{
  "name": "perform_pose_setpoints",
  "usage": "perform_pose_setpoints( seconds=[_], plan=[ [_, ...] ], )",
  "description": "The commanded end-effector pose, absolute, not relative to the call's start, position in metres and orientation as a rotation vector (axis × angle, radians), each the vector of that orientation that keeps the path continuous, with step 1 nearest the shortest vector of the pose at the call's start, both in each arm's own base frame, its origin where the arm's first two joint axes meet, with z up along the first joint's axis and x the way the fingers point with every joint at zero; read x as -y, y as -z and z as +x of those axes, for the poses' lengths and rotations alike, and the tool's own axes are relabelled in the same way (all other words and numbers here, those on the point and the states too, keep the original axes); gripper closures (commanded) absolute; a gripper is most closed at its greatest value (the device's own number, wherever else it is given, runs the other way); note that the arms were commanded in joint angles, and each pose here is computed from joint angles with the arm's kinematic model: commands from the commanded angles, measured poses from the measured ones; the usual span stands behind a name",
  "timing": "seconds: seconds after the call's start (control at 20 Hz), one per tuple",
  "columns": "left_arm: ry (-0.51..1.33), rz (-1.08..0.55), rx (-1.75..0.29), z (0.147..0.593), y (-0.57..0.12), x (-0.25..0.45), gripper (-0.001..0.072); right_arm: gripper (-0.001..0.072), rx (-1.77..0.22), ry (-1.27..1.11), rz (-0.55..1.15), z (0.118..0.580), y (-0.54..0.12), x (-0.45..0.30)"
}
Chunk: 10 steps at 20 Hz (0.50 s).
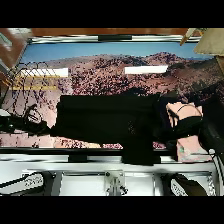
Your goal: Fold the shirts.
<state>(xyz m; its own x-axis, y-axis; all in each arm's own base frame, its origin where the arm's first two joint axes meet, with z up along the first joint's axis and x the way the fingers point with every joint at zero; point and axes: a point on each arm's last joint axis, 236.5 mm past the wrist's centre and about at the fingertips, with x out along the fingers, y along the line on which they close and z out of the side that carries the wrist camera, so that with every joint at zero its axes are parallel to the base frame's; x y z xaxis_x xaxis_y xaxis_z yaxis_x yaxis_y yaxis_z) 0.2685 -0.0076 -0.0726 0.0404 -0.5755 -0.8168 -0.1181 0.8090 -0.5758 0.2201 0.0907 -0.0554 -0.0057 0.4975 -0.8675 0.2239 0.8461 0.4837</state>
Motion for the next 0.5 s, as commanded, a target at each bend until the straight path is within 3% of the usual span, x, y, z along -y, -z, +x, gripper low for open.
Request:
perform_pose_setpoints(
  seconds=[0.0,0.2,0.45],
  plan=[
    [0.403,-0.615,-1.375,0.313,0.034,0.009,0.068,0.0649,-1.45,-0.24,0.564,0.266,0.013,-0.086],
    [0.352,-0.57,-1.282,0.36,0.015,0.005,0.0679,0.0649,-1.312,-0.204,0.535,0.319,-0.01,-0.072],
    [0.322,-0.593,-1.282,0.402,0.023,0.009,0.0679,0.0649,-1.301,-0.188,0.562,0.385,0.002,-0.064]
  ],
)
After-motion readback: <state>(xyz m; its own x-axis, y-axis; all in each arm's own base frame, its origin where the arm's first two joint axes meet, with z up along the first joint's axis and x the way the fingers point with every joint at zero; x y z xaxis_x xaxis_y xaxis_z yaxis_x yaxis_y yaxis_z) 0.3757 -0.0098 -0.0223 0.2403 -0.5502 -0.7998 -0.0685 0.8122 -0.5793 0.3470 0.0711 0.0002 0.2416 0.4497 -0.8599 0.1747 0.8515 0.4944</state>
